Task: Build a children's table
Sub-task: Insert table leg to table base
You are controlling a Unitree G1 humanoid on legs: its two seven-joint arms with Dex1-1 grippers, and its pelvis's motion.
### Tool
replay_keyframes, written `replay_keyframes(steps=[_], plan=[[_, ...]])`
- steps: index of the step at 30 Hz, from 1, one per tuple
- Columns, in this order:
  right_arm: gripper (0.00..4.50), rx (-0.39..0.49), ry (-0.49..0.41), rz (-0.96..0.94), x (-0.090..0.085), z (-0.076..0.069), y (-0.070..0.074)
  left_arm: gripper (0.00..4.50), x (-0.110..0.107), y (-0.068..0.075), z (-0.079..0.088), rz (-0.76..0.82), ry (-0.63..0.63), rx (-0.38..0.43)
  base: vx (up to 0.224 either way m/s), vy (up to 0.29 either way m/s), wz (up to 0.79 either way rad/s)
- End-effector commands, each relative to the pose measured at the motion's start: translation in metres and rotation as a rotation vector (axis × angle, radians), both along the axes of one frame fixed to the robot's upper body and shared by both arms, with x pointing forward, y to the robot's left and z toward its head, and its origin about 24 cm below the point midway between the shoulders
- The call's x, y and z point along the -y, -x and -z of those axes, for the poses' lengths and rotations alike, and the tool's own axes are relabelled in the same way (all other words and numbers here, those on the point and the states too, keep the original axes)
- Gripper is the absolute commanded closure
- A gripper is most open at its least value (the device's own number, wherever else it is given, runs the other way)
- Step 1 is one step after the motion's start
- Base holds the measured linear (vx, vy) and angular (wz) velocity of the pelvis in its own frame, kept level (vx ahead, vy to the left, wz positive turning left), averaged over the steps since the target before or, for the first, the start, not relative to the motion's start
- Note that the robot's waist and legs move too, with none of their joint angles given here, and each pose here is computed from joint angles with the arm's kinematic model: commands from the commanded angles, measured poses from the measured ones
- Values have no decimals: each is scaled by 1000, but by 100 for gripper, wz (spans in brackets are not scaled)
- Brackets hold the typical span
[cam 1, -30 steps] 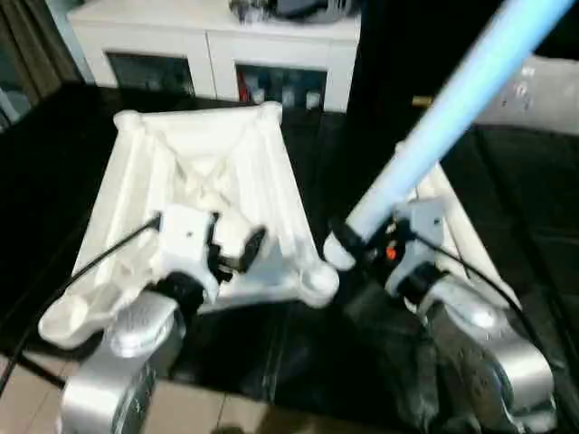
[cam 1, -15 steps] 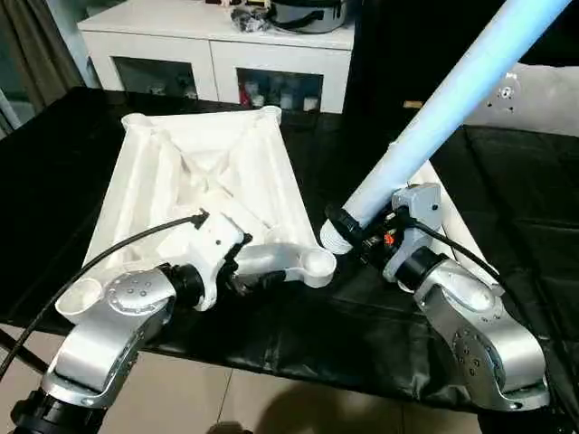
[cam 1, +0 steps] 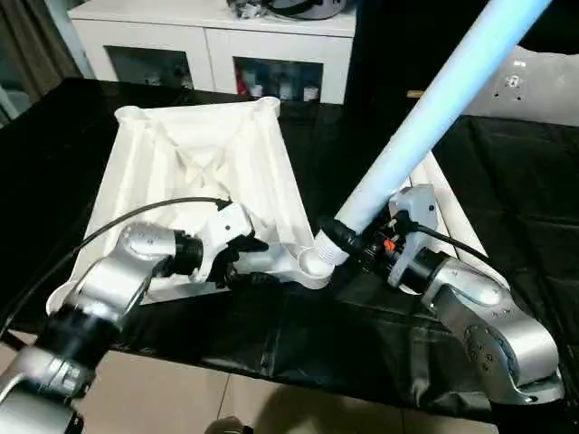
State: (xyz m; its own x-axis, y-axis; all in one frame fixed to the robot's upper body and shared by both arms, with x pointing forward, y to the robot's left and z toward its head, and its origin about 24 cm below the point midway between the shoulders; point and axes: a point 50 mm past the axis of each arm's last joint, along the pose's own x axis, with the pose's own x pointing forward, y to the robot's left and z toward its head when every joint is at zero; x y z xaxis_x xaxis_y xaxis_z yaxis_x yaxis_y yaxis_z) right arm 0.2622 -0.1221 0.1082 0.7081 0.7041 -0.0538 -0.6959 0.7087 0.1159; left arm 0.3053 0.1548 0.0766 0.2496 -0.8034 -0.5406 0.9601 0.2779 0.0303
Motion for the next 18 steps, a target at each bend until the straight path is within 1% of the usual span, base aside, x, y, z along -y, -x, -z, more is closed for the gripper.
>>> replay_keyframes(steps=[1,4,5,6,9,12,14,16,18], plan=[[258,1,-5,-13,1,-2,3,154,-2,-3,1,23,-36,1,0,0,0],[258,-2,-1,-16,1,-1,4,172,-5,-6,5,18,-56,-2,0,0,0],[258,-2,-1,-17,1,-1,4,198,-6,-6,6,18,-57,-3,0,0,0],[258,-3,0,-18,1,-1,4,198,-6,-6,6,22,-60,-4,0,0,0],[258,-7,3,-25,0,-1,4,219,-8,-8,7,29,-49,-19,0,0,0],[258,-13,10,-29,0,0,4,251,-7,-8,9,42,-50,-18,0,0,0],[258,-17,14,-32,0,1,4,265,-6,-8,11,47,-46,-22,0,0,0],[258,-20,17,-35,-1,1,4,265,-5,-7,12,51,-43,-25,0,0,0],[258,-22,20,-37,-1,1,4,293,-5,-7,14,53,-46,-24,0,0,0]])
